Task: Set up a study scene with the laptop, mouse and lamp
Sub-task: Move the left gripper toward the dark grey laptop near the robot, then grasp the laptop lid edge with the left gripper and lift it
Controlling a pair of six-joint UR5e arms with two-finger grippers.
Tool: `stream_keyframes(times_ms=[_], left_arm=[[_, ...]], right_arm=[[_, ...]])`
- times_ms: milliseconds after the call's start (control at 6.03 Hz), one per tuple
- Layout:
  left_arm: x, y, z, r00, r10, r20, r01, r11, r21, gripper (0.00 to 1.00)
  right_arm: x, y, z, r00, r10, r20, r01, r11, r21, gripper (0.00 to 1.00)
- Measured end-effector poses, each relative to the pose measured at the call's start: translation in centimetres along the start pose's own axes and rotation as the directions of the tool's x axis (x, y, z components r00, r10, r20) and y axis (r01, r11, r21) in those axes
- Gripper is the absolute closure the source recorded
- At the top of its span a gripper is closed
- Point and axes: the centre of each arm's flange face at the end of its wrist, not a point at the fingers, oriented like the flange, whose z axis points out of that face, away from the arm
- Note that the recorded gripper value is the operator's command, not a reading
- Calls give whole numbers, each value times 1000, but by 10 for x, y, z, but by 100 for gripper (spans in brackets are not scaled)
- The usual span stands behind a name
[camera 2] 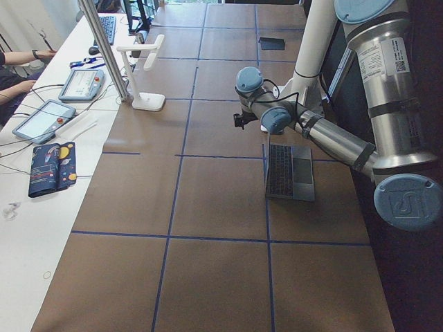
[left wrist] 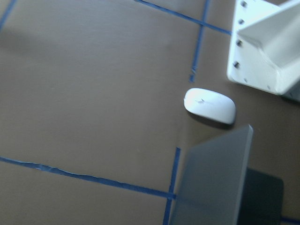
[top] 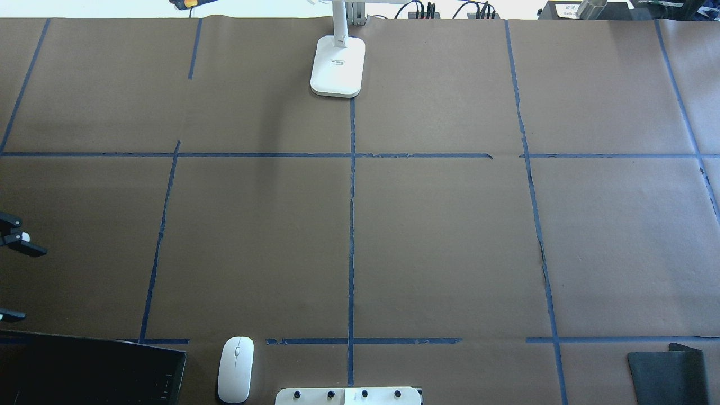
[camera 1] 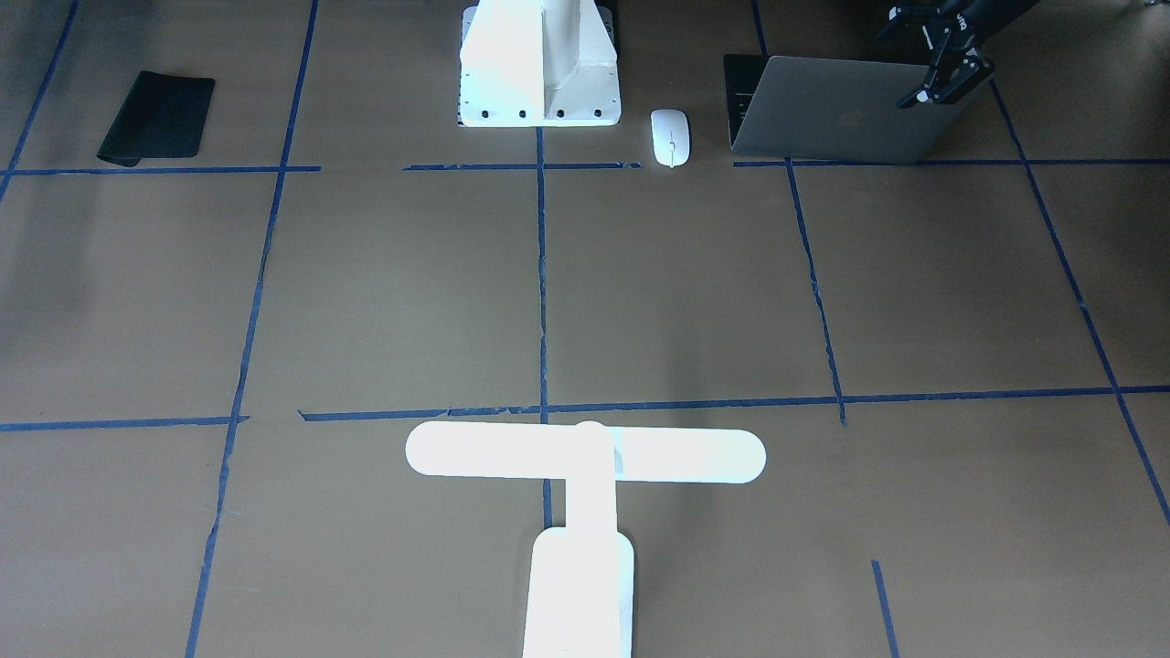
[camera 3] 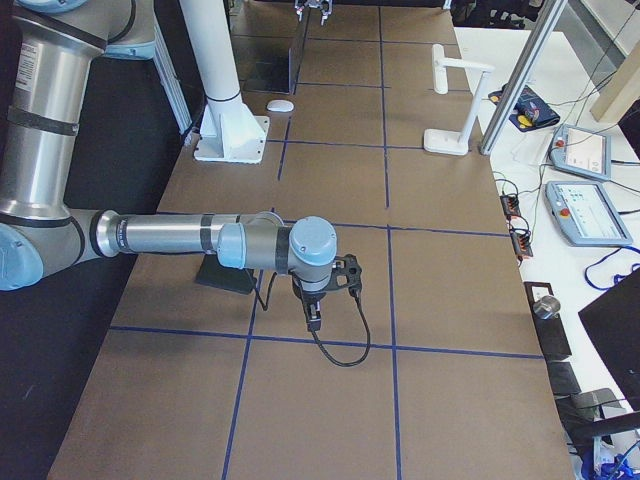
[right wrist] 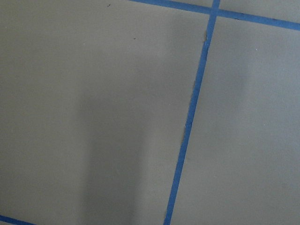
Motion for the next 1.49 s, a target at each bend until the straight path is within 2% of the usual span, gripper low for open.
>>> stream_keyframes(times_ms=[331, 994, 1160, 1326, 1491], left_arm=[[13, 23, 7, 996, 84, -18, -84, 996, -34, 5], [21, 33, 42, 992, 99, -79, -106, 990, -91, 13], [21, 36, 53, 991, 91, -101, -102, 989, -104, 28], [19, 39, 59, 990, 84, -111, -97, 989, -112, 91], [18, 40, 62, 990, 81, -114, -94, 989, -113, 100]], right_arm=[[0, 0, 0, 1000, 0, 0, 0, 1000, 0, 0], [2, 1, 2, 1000, 4, -1, -4, 1000, -4, 0], [2, 1, 2, 1000, 5, -1, -5, 1000, -6, 0], [3, 1, 3, 1000, 6, 0, -6, 1000, -7, 0], [3, 1, 3, 1000, 6, 0, -6, 1000, -7, 0]])
